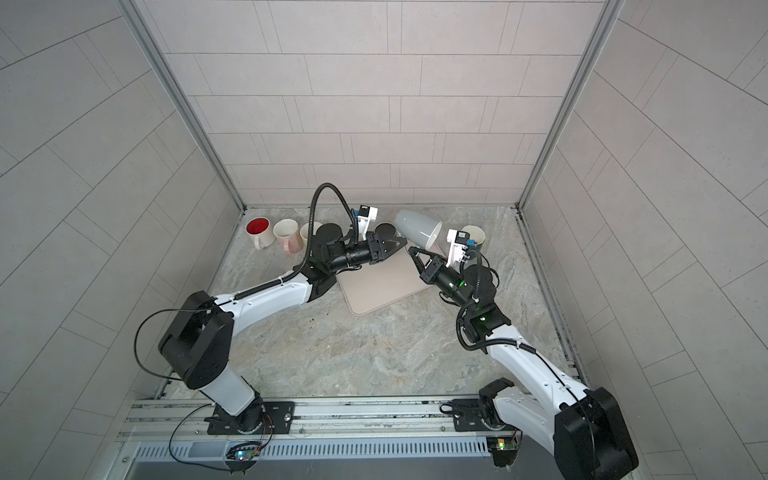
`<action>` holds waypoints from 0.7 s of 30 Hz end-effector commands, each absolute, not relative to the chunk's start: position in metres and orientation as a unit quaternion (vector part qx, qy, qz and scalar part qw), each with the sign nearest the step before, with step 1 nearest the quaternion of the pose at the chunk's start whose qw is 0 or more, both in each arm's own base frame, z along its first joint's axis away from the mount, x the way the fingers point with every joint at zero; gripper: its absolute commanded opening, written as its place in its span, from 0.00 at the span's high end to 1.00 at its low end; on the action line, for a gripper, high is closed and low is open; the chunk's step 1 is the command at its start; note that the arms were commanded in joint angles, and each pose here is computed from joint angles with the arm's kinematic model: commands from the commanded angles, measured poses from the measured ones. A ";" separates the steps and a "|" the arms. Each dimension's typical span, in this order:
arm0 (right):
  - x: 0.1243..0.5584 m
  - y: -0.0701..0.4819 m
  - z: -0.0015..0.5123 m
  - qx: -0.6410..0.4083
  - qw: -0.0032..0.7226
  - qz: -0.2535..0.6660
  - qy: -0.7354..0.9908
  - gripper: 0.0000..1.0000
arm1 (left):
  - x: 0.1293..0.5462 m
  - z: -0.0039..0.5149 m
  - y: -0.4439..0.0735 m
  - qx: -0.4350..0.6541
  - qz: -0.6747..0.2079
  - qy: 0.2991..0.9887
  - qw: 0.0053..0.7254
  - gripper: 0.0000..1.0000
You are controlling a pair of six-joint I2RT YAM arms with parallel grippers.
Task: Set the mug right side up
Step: 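Hold the light grey mug with the left gripper while the right gripper grips its rim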
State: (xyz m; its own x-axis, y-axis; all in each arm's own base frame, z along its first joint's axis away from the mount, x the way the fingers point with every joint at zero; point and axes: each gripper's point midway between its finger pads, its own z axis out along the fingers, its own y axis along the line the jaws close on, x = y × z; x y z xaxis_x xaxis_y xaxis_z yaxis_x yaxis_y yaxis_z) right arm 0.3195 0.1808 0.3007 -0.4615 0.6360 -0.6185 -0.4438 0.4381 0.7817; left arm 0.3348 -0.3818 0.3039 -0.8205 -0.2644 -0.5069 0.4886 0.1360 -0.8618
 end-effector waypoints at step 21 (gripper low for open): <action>0.322 0.177 0.317 0.073 0.550 0.495 0.669 1.00 | 0.325 0.323 -0.390 0.123 -0.663 0.667 0.316 0.00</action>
